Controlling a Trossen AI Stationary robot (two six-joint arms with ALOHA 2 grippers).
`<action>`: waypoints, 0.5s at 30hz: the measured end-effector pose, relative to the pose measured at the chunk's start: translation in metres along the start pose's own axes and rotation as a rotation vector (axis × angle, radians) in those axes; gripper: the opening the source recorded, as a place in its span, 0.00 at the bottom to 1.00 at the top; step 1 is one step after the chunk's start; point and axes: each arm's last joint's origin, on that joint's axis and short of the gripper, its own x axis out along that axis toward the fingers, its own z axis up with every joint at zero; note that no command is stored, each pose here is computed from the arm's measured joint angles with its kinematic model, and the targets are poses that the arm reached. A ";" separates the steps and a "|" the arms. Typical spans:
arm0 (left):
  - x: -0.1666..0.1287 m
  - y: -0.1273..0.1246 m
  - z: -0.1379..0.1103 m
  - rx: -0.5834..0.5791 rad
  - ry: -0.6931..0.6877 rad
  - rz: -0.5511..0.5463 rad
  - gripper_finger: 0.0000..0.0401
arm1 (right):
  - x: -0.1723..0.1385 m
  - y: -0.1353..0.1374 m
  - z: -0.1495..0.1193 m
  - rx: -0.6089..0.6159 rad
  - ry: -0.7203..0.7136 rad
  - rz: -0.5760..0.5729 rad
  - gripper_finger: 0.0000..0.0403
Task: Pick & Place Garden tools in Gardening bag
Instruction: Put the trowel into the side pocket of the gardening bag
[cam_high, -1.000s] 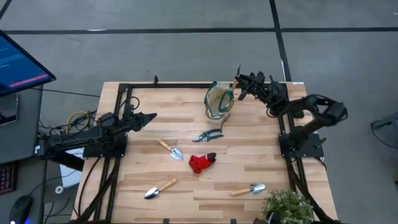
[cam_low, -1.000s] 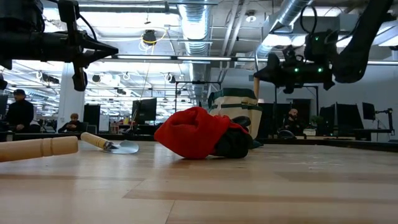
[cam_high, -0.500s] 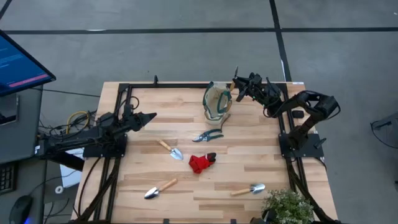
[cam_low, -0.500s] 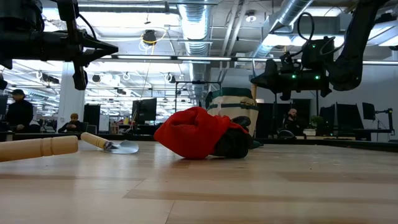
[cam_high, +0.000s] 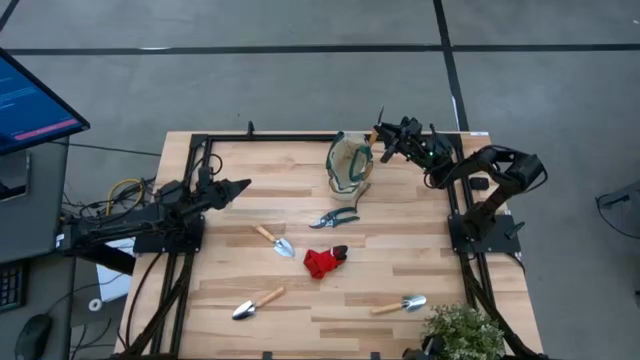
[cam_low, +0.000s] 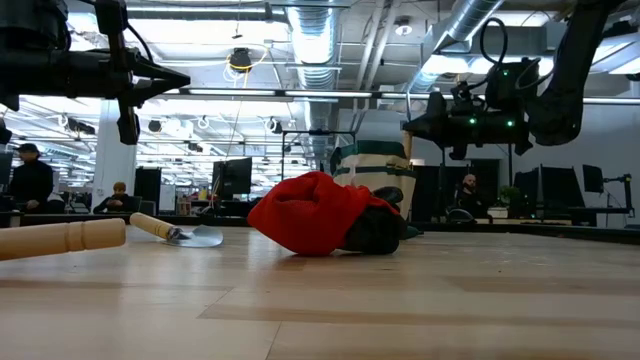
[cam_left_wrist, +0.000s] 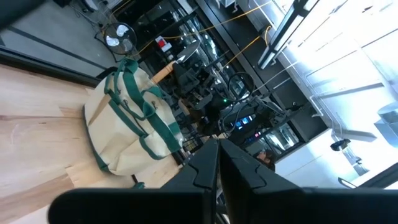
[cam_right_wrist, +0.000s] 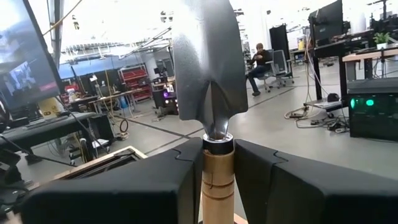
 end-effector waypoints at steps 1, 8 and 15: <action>0.000 0.000 0.000 0.000 0.000 0.000 0.04 | 0.000 0.000 0.000 0.000 0.000 0.000 0.14; 0.000 0.000 0.001 0.000 -0.024 0.013 0.04 | 0.000 0.002 -0.001 0.003 0.009 0.007 0.15; -0.001 -0.003 0.008 -0.038 -0.163 0.033 0.04 | 0.008 0.002 0.004 0.001 -0.002 0.017 0.15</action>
